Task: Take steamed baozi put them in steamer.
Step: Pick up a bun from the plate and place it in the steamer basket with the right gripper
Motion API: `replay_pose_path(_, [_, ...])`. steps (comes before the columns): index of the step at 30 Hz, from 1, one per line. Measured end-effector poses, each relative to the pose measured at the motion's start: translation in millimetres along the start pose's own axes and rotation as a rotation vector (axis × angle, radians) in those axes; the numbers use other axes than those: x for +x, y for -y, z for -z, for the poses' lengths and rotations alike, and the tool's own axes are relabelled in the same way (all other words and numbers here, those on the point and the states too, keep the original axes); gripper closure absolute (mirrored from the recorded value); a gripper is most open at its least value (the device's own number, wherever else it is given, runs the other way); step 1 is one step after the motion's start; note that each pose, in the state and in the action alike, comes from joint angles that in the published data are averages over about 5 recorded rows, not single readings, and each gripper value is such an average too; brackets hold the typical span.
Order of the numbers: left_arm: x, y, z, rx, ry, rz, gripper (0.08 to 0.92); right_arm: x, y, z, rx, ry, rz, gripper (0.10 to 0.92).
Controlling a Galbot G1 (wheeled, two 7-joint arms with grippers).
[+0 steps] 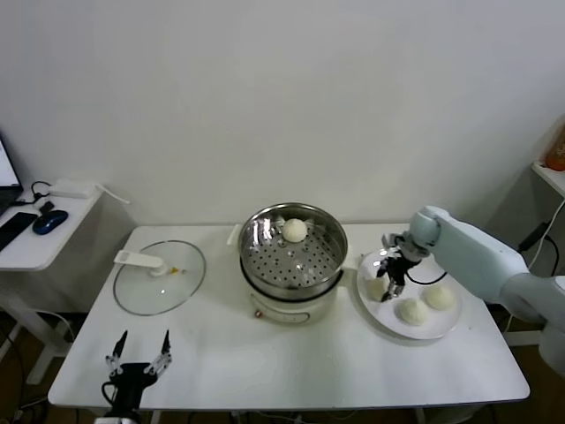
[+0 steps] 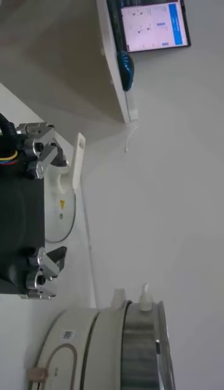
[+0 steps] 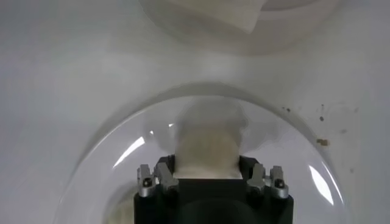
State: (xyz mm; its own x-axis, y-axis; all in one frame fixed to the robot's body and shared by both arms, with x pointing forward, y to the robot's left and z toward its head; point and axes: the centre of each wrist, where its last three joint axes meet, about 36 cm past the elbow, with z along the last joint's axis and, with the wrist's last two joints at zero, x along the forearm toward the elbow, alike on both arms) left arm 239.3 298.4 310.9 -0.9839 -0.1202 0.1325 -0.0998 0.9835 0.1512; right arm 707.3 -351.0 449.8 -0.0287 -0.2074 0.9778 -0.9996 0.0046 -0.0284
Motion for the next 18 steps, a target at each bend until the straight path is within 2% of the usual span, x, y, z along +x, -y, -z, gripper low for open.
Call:
replay_pose_path(8, [0,-1,2,0.001,0.006,0.004,0.177,26,4,0,-0.021,0.027,-0.026,0.344])
replay_pose_path(18, [1,1,5,-0.003,0.019,-0.005,0.177,102,8,8,-0.030,0.085,-0.073,0.342])
